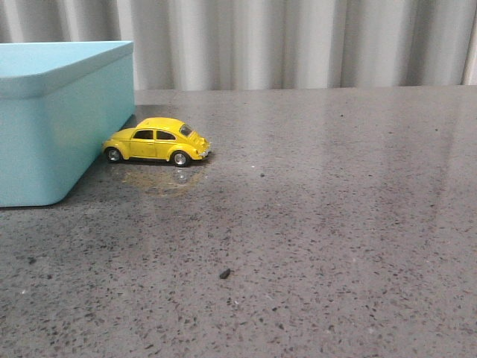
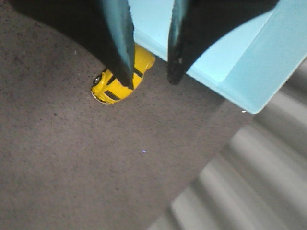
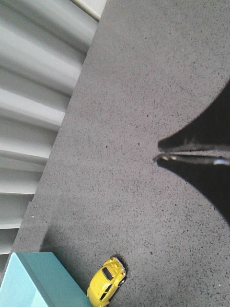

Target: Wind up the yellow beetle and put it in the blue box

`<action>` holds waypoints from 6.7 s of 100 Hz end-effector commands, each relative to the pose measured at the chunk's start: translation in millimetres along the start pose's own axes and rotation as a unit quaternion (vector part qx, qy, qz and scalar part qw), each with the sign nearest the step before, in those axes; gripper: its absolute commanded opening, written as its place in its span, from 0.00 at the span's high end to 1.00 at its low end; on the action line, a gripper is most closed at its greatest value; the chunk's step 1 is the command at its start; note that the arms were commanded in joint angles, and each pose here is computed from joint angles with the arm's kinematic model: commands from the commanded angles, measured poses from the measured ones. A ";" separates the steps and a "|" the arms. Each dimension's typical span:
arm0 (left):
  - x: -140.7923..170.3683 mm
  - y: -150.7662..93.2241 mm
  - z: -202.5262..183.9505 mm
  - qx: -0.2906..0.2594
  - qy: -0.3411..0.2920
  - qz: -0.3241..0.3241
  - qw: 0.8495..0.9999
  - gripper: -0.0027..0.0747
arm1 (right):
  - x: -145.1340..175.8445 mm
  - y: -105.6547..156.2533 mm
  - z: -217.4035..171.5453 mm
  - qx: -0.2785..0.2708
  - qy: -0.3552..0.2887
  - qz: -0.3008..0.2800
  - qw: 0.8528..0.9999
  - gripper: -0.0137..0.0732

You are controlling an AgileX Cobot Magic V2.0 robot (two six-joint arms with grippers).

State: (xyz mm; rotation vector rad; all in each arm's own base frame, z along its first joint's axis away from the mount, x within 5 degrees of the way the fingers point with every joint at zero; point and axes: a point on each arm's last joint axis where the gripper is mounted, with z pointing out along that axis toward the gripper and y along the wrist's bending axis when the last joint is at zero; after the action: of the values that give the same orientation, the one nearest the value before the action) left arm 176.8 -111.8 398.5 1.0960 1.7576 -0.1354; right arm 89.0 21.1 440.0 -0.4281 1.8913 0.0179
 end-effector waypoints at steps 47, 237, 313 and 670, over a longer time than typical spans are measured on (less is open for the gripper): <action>-48.1 9.6 114.5 0.058 0.076 0.111 0.989 0.75 | -2.8 -0.6 4.5 0.005 -0.029 -0.002 1.000 0.89; -8.7 28.1 168.6 0.181 0.167 0.224 0.943 0.38 | -6.8 10.0 3.8 -0.045 -0.051 -0.021 0.997 0.89; 8.7 23.0 210.2 0.225 0.201 0.211 0.930 0.38 | -7.3 9.9 3.8 -0.045 -0.053 -0.021 0.997 0.89; -8.5 77.6 -9.2 0.003 0.030 -0.266 0.963 0.99 | 46.3 16.3 -32.7 -0.019 -0.144 -0.020 0.989 0.89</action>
State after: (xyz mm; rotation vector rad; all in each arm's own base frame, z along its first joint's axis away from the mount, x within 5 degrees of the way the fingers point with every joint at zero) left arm 262.2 -68.9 408.5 0.6821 2.2432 -0.4254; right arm 51.0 20.0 406.3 -0.4945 1.7309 0.0972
